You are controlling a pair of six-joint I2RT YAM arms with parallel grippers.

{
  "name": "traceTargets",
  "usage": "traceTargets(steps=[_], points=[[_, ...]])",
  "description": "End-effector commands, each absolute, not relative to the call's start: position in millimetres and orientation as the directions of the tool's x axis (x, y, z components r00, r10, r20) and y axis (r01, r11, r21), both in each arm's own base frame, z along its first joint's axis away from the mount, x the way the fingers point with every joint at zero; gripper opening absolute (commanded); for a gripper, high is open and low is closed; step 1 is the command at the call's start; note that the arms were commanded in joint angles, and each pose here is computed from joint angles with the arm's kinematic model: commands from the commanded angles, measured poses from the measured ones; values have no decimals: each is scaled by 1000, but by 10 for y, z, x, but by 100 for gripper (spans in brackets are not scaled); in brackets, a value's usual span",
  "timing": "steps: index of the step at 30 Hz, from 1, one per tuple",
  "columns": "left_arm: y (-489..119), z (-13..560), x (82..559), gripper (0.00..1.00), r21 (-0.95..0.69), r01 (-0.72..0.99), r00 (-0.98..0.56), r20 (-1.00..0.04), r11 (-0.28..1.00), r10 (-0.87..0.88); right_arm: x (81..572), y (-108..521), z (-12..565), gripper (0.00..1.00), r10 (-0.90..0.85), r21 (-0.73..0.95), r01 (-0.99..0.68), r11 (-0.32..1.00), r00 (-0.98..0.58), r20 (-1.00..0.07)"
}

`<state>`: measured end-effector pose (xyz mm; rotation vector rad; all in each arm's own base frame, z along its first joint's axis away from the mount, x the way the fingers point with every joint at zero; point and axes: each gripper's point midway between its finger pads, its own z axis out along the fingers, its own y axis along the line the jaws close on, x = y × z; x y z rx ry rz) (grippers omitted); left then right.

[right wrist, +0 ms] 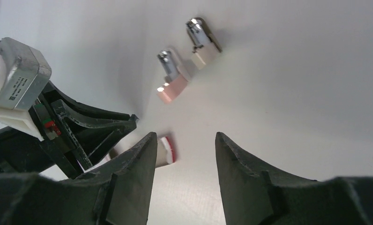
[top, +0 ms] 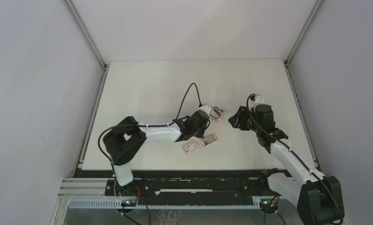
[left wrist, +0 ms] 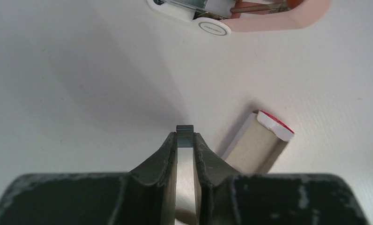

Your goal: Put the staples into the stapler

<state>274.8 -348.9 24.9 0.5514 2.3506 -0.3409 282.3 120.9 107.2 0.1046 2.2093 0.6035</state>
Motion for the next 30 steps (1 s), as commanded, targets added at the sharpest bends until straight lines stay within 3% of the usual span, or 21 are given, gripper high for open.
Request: traceTargets(steps=[1,6,12,17,23,30], points=[[-3544,876,2778,18,-260,454,-643,-758,852,111,2806,1363,1461,50,305,524,-234,819,-596,-743],[-3489,1433,2720,18,-462,496,-624,-778,735,-68,2652,1552,1824,58,320,578,-388,718,-553,-769],[-3374,2050,2449,18,-634,614,-614,-758,469,-221,2381,1788,2351,69,342,593,-601,536,-488,-803],[-3247,2529,2133,18,-639,716,-575,-768,281,-281,2155,1969,2679,72,366,592,-716,370,-474,-801],[-3129,3031,1787,19,-583,806,-521,-781,102,-345,1942,2230,2901,74,373,566,-782,261,-459,-806],[-3071,3235,1591,19,-543,840,-503,-783,8,-366,1730,2432,3180,71,411,546,-823,155,-449,-793]])
